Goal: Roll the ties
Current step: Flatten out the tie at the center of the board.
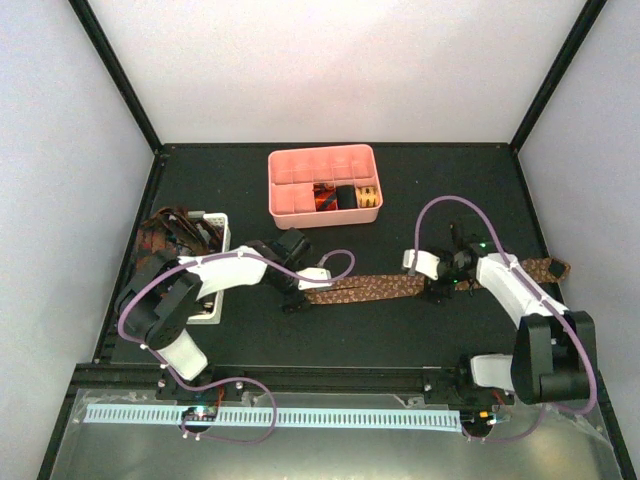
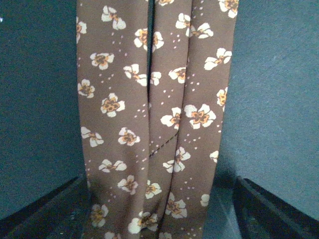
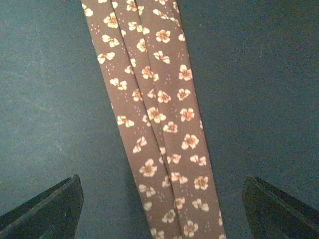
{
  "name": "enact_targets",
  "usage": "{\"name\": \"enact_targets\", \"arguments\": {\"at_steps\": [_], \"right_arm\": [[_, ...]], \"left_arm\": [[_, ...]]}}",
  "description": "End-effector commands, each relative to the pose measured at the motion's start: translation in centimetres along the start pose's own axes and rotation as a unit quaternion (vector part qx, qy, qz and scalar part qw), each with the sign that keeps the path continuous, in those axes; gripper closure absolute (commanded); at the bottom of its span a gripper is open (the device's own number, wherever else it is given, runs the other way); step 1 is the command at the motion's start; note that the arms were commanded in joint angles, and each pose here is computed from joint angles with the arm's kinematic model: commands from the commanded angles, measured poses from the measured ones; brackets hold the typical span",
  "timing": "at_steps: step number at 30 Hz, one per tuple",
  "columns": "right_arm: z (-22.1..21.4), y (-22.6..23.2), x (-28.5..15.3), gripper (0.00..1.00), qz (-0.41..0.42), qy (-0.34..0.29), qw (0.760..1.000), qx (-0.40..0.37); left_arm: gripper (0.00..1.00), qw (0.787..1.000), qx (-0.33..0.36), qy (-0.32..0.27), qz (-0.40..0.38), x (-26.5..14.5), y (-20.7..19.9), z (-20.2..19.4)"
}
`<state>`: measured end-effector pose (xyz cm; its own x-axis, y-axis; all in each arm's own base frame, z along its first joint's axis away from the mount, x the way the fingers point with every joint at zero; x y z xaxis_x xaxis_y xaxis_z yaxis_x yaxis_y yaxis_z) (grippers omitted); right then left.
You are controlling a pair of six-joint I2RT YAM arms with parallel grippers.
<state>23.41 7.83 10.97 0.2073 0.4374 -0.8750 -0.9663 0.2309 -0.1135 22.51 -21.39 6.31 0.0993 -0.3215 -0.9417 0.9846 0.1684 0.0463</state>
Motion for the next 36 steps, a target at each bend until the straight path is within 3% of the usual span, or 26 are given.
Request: {"name": "enact_targets", "arguments": {"at_steps": [1, 5, 8, 9, 12, 14, 15, 18, 22, 25, 27, 30, 33, 36], "right_arm": [[0.9, -0.3, 1.4, 0.11, -0.008, -0.006, 1.0, -0.019], [1.2, 0.2, 2.9, 0.14, 0.0, 0.002, 0.999, -0.032], [1.4, 0.4, 3.6, 0.17, 0.01, 0.003, 0.999, -0.033], [1.5, 0.3, 3.7, 0.18, 0.011, 0.002, 0.999, -0.032], [2.1, 0.5, 3.7, 0.18, 0.013, -0.005, 0.999, -0.037], [3.0, 0.8, 3.8, 0.17, 0.015, -0.01, 0.999, -0.044], [3.4, 1.1, 4.0, 0.17, 0.018, -0.012, 0.999, -0.049], [4.8, 1.7, 4.9, 0.17, 0.026, -0.015, 0.998, -0.06], [6.5, 2.0, 6.0, 0.17, 0.045, -0.014, 0.997, -0.069], [7.0, 2.4, 7.1, 0.15, 0.05, 0.0, 0.995, -0.083], [7.1, 2.5, 7.8, 0.14, 0.053, 0.011, 0.994, -0.091], [7.2, 2.4, 8.6, 0.14, 0.064, 0.022, 0.994, -0.087], [7.2, 2.7, 9.4, 0.21, 0.073, 0.035, 0.993, -0.089], [7.1, 2.9, 10.0, 0.37, 0.079, 0.045, 0.992, -0.088]], "left_arm": [[0.33, 0.999, 0.014, 0.0, 0.04, -0.4, 0.7, 0.0], [0.54, 0.997, 0.024, -0.006, 0.067, -0.6, 1.0, -0.2], [0.75, 0.996, 0.033, -0.019, 0.076, -0.8, 0.8, -0.3], [0.77, 0.996, 0.035, -0.023, 0.079, -0.9, 0.8, -0.3], [0.64, 0.995, 0.04, -0.03, 0.086, -1.2, 0.7, -0.4], [0.34, 0.994, 0.038, -0.042, 0.094, -1.9, 0.7, -0.2], [0.23, 0.994, 0.033, -0.053, 0.095, -2.4, 0.8, 0.0], [0.02, 0.99, 0.007, -0.102, 0.093, -4.7, 1.3, 0.7], [0.01, 0.971, -0.042, -0.203, 0.123, -9.6, 2.1, 0.9], [0.01, 0.953, -0.101, -0.243, 0.147, -13.2, 3.5, 0.6], [0.01, 0.932, -0.164, -0.274, 0.169, -15.8, 5.4, 0.2], [0.01, 0.909, -0.191, -0.334, 0.163, -19.1, 6.1, 0.1], [0.01, 0.891, -0.219, -0.36, 0.171, -20.8, 6.8, -0.2], [0.01, 0.888, -0.219, -0.356, 0.189, -21.3, 7.3, -0.7]]}}
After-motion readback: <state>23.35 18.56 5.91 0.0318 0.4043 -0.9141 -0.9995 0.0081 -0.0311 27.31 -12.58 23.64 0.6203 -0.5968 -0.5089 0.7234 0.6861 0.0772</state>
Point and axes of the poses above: each gripper's point midway between its finger pads, its own x axis out along the fingers, its own y axis along the line the jaws close on, z = x × y, the point moved 5 cm from there along -x, back along the fingers, and after that the axes turned 4 degrees about x, right-handed, at the moved point
